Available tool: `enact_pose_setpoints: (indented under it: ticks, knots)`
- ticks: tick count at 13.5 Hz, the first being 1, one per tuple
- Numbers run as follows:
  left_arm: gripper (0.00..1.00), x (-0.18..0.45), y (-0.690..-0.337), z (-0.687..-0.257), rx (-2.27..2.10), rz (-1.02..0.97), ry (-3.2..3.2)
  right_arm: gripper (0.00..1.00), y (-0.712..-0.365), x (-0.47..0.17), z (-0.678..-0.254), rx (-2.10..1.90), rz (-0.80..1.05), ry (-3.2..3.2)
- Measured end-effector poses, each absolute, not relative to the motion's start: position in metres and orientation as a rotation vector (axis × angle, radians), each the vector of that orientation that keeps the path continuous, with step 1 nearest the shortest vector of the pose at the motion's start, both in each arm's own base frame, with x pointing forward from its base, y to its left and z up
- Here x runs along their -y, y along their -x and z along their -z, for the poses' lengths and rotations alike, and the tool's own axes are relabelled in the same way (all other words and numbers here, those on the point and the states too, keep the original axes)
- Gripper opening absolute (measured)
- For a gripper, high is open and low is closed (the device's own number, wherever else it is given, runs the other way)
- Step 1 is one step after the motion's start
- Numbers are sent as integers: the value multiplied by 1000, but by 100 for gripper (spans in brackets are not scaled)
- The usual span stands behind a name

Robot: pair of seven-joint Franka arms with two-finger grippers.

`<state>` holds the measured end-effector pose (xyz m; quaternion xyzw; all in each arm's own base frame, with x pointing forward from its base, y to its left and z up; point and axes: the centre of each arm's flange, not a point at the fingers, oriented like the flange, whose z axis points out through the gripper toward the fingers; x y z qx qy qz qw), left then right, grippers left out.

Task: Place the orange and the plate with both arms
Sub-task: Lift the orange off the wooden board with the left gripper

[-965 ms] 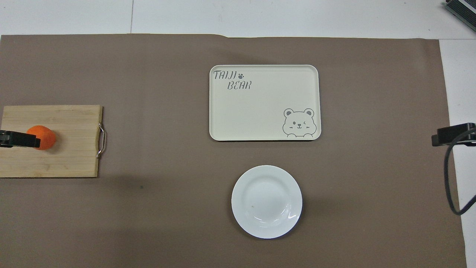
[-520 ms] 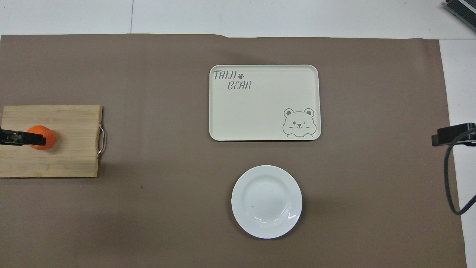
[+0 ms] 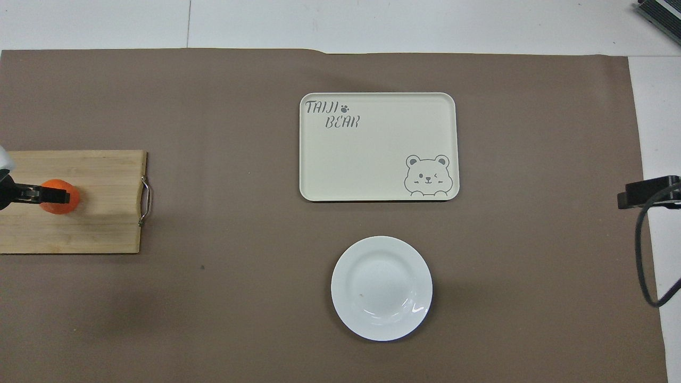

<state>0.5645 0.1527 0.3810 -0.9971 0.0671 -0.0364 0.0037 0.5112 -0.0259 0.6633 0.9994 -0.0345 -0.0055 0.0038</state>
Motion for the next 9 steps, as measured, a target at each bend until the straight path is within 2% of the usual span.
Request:
enact_pose_setpoints:
  ticks: [5,9]
  knots:
    - [100,-165,-571,-344,-235,114,3121,100,-511,26,-663,108,17,-3132]
    - [100,-165,-573,-337,-241,117,3120,100,-511,26,-663,109,17,-3132]
